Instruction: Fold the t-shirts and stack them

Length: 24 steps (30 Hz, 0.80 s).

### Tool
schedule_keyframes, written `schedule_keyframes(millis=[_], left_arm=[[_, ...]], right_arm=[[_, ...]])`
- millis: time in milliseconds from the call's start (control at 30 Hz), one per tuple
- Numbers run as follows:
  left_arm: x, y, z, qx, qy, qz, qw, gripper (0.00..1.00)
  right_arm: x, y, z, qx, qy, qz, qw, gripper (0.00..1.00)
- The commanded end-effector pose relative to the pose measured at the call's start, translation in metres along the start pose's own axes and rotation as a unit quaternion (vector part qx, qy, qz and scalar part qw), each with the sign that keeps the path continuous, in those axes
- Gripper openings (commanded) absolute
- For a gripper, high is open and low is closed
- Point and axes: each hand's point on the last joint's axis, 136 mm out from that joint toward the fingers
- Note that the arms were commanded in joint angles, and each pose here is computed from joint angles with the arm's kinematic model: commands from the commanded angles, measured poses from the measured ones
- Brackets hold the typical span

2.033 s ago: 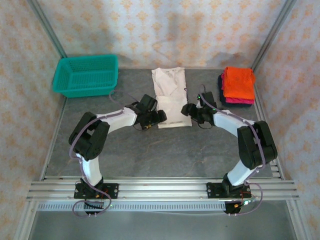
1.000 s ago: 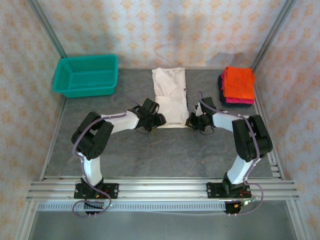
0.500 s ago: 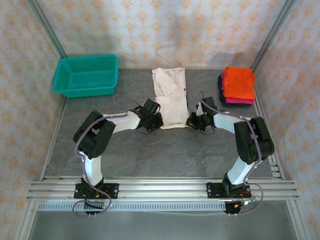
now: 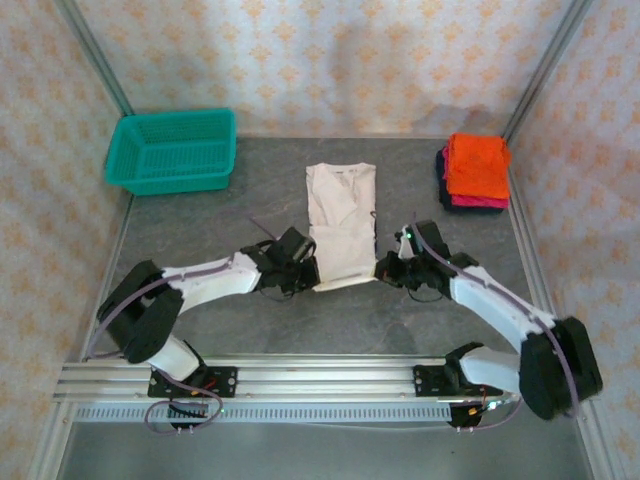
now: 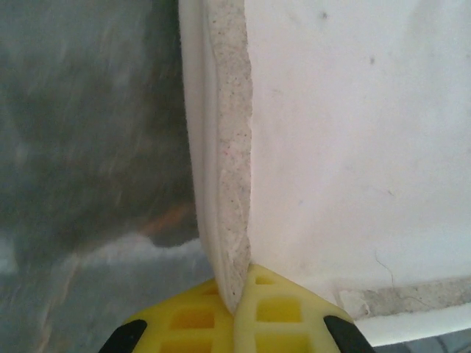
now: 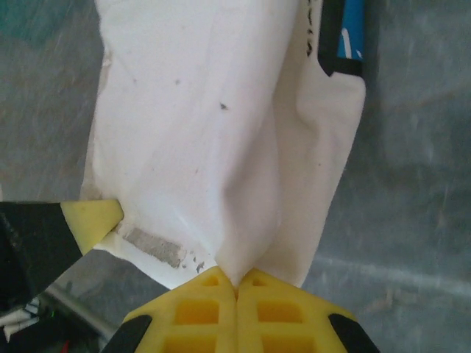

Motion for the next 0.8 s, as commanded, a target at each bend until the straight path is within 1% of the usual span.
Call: schedule_keyframes(millis=[0,133,200,300,400,533,633,767], left_arm=[[0.035,0.02,-0.017,-0.014,0.039,0.057,0.998,0.0],[0.037,0.042,-0.032,-0.012,0.04,0.07,0.997,0.0],[0.032,0.055,-0.03,-0.016,0.038,0.069,0.997,0.0],[0.021,0.079,-0.02,-0.035,0.025,0.072,0.996,0.0],[0.003,0.095,-0.008,-0.041,0.005,0.069,0.997,0.0],[-0.017,0.098,0.014,-0.039,-0.016,0.073,0.996,0.0],[-0.026,0.094,0.039,-0.042,-0.02,0.076,0.996,0.0],[-0.04,0.094,0.079,-0.063,-0.022,0.071,0.995,0.0]], right_arm=[[-0.018,0.017,-0.028,0.004,-0.041,-0.037,0.998,0.0],[-0.006,0.035,-0.049,0.014,-0.022,-0.026,0.999,0.0],[-0.002,0.05,-0.047,0.008,0.001,-0.038,0.999,0.0],[0.013,0.069,-0.031,-0.014,0.039,-0.049,0.998,0.0],[0.035,0.08,-0.006,-0.042,0.071,-0.046,0.996,0.0],[0.056,0.076,0.033,-0.058,0.094,-0.042,0.993,0.0],[0.065,0.07,0.067,-0.067,0.1,-0.041,0.992,0.0],[0.067,0.06,0.112,-0.078,0.112,-0.064,0.989,0.0]])
Point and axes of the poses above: each hand's point on the last joint's axis, 136 mm out from that joint toward the fingers, its own y axis back along the fingers, its own x axis along the line the jaws close on, z = x × y
